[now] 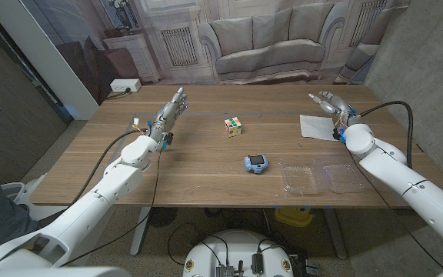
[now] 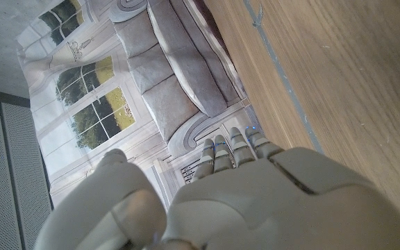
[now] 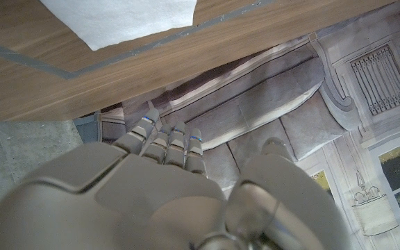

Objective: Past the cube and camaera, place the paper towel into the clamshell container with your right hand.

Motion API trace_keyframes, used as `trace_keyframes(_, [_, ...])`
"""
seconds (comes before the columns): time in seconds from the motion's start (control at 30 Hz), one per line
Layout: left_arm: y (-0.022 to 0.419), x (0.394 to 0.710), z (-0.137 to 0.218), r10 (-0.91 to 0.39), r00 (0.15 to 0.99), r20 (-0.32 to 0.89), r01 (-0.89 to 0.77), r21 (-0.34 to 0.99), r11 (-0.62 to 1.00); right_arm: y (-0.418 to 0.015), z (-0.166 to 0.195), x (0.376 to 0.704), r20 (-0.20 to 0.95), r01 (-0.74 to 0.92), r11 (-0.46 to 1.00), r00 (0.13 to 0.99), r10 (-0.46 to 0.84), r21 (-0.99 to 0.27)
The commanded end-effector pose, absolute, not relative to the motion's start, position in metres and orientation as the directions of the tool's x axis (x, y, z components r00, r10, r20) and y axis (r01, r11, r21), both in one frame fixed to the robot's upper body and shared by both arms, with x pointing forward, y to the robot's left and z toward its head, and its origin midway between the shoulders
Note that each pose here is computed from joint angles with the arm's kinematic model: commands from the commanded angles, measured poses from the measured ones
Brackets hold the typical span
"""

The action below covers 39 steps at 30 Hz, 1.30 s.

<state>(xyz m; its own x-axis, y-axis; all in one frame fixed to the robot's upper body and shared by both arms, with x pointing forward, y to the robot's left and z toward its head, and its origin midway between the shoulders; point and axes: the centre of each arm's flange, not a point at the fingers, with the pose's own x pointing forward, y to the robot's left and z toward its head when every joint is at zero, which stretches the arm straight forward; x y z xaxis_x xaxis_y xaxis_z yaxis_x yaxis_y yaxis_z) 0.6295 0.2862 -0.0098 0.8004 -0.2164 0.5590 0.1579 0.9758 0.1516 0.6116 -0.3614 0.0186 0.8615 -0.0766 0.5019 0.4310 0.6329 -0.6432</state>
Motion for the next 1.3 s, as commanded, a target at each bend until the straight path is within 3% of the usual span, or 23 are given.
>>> trace_keyframes(0.03, [0.288, 0.63, -0.013, -0.217, 0.801, 0.557, 0.163, 0.145, 0.976, -0.356, 0.02, 0.61, 0.497, 0.46, 0.56, 0.862, -0.097, -0.689])
trace_keyframes(1.3, [0.296, 0.629, -0.013, -0.214, 0.8, 0.56, 0.162, 0.142, 0.977, -0.337, 0.023, 0.615, 0.464, 0.482, 0.349, 0.875, -0.14, -0.803])
